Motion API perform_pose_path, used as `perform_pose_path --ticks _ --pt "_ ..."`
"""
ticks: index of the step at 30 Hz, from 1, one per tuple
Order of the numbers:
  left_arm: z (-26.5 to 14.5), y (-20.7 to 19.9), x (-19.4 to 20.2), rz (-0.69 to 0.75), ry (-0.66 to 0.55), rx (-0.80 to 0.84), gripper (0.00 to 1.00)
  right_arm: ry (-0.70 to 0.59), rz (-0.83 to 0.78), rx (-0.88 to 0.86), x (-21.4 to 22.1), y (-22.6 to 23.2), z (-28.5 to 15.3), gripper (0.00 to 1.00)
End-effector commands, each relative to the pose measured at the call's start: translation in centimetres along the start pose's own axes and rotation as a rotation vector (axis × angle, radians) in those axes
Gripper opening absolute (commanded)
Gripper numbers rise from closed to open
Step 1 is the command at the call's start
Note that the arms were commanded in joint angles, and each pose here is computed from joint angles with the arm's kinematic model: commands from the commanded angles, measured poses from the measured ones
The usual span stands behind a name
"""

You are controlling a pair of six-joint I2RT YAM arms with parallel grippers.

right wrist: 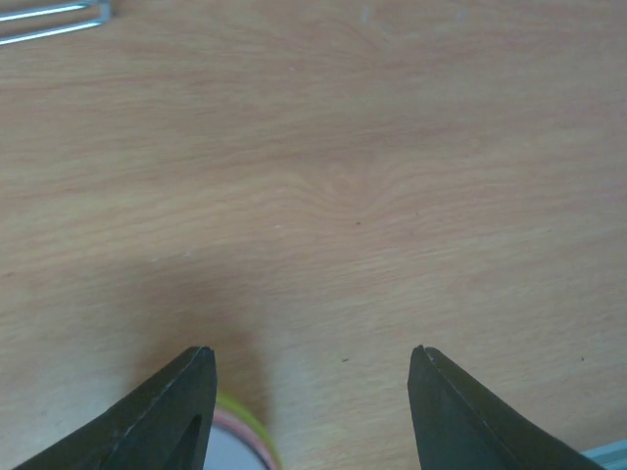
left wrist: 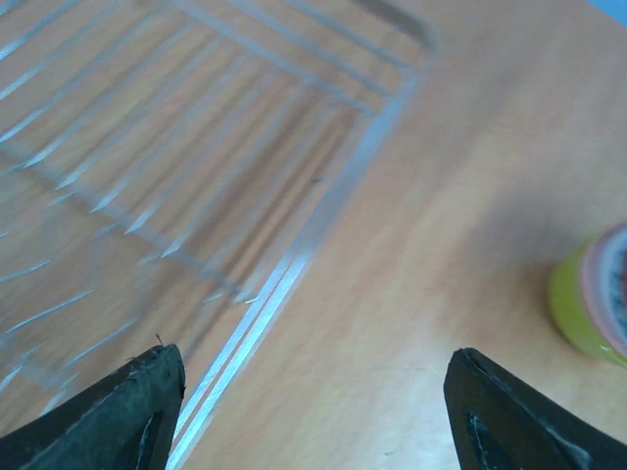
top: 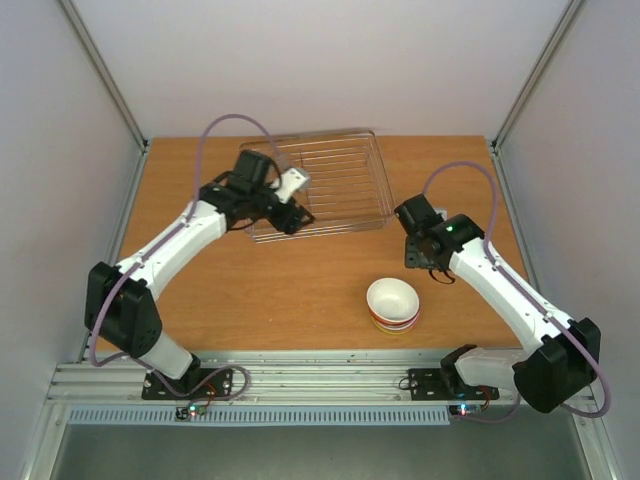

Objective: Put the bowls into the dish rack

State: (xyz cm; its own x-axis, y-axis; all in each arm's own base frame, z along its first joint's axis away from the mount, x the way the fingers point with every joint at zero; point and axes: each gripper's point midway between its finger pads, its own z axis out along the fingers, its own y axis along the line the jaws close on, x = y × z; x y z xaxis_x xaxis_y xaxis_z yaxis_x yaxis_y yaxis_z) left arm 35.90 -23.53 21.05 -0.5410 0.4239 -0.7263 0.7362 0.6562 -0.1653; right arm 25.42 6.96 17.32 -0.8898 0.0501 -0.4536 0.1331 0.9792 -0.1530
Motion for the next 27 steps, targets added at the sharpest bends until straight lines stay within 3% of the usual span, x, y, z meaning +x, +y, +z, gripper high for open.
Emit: perform_pose_path --ticks 1,8,12,27 --pt "3.1 -8.1 0.5 0.089 0.116 0.129 0.74 0.012 0.020 -0.048 -0.9 -0.6 1.8 0.56" --pt "8.8 -16.5 3.0 0.189 0.291 0.202 0.79 -0.004 0.083 -0.069 -1.4 -2.1 2.5 0.57" --pt "9.8 -17.6 3.2 0.178 0.317 0.235 0.84 -0.002 0.083 -0.068 -1.3 -2.2 2.6 0.57" --pt "9.6 -22.5 5.7 0.155 0.461 0.365 0.80 0.006 0.068 -0.050 -1.2 -2.2 3.5 0.57"
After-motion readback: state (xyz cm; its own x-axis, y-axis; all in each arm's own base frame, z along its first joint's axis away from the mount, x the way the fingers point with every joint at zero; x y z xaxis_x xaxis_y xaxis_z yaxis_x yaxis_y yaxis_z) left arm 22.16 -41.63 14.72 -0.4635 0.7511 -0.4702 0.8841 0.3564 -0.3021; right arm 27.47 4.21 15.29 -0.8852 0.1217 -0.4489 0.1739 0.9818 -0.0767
